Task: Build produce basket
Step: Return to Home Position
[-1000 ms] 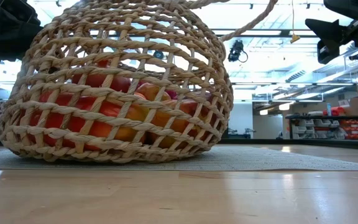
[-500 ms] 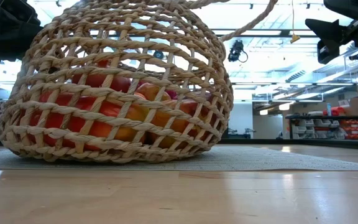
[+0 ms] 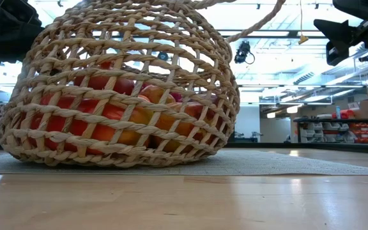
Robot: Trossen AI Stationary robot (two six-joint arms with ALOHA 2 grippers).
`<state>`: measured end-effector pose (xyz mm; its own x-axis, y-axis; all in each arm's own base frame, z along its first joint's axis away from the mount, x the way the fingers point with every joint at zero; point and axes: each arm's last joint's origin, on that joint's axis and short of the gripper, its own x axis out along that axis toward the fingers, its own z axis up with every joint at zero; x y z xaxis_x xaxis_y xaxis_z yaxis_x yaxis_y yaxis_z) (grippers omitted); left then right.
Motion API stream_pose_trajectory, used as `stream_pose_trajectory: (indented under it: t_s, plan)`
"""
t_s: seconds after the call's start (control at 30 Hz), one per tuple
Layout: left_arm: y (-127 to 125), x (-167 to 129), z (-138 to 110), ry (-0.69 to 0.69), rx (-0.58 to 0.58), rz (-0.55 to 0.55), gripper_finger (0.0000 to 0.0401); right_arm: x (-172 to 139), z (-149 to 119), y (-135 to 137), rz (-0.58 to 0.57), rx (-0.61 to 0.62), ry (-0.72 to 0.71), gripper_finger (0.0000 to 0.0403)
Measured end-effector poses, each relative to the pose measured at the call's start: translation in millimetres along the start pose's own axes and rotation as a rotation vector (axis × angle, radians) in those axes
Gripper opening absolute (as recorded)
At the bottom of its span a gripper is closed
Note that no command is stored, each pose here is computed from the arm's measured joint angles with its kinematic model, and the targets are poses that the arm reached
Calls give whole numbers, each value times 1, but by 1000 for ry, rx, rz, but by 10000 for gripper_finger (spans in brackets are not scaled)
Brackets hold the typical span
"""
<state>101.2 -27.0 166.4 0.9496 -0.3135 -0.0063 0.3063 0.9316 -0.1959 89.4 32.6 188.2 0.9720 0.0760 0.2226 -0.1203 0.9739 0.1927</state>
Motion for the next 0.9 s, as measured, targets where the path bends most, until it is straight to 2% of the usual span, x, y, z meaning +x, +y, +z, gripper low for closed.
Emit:
stream_pose_trajectory:
  t_s: [0.9]
  plan:
    - [0, 0, 0, -1, 0, 0, 36, 0, 0, 0, 0, 0, 0, 197]
